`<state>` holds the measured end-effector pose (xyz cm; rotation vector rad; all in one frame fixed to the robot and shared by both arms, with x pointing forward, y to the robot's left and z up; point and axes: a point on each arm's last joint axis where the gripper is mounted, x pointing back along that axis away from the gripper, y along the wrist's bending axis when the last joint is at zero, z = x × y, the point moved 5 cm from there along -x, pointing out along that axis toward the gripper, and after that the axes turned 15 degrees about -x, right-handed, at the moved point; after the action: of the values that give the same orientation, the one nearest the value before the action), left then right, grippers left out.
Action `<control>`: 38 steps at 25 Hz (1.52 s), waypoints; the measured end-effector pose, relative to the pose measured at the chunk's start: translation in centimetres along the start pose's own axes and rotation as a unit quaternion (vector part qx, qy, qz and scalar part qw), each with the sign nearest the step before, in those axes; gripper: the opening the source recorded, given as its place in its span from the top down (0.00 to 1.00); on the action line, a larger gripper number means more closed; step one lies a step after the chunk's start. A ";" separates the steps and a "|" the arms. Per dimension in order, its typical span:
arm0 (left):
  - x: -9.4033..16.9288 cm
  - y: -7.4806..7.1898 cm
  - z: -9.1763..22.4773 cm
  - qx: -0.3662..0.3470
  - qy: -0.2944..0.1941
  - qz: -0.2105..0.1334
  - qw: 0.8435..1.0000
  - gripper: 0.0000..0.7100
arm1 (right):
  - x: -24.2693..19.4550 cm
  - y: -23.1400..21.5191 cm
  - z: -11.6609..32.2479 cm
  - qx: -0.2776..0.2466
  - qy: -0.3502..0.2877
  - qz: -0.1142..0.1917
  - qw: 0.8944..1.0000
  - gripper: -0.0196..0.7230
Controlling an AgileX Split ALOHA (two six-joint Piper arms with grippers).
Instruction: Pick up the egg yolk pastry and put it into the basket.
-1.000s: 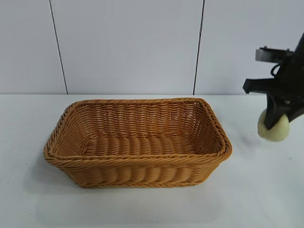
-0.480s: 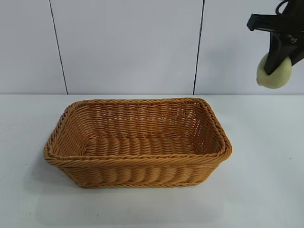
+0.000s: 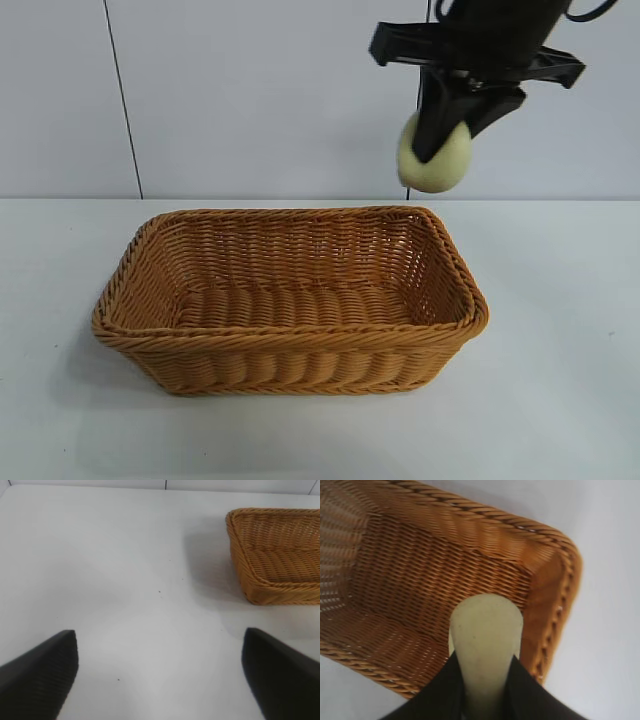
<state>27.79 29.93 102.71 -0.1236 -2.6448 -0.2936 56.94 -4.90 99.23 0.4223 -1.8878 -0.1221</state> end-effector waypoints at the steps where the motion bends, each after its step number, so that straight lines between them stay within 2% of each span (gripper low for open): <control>1: 0.0 0.0 0.0 0.000 0.000 0.000 1.000 0.09 | -0.8 0.4 0.1 0.003 0.001 -0.002 1.000 0.81; 10: 0.0 0.0 0.0 0.000 0.000 0.000 1.000 0.09 | -10.0 -0.2 1.6 -0.001 0.042 0.020 0.999 0.81; 16: 0.0 0.0 0.0 0.000 0.000 0.000 1.000 0.09 | -12.0 -0.8 2.2 -0.009 0.056 0.030 0.998 0.81; 18: 0.0 0.0 0.0 0.000 0.000 0.000 1.000 0.09 | -12.0 -0.8 2.2 -0.011 0.056 0.030 0.998 0.73; 19: 0.0 0.0 0.0 0.000 0.000 0.000 1.000 0.09 | -12.0 -0.9 2.3 -0.011 0.058 0.030 0.998 0.64; 22: 0.0 0.0 0.0 0.000 0.000 0.000 1.000 0.09 | -12.0 -1.0 2.6 -0.012 0.068 0.034 0.997 0.29; 24: 0.0 0.0 0.0 0.000 0.000 0.000 1.000 0.09 | -11.7 -0.9 2.6 -0.010 0.072 0.035 0.997 0.14; 28: 0.0 0.0 0.0 0.000 0.000 0.000 1.000 0.09 | -9.7 -0.4 1.8 0.004 0.076 0.042 0.996 0.08; 38: 0.0 0.0 0.0 0.000 0.000 0.000 1.000 0.09 | -2.8 -1.0 -3.6 0.015 0.058 0.106 0.993 0.07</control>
<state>27.79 29.93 102.71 -0.1236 -2.6448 -0.2936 61.29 -4.44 97.75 0.2411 -1.8097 0.0710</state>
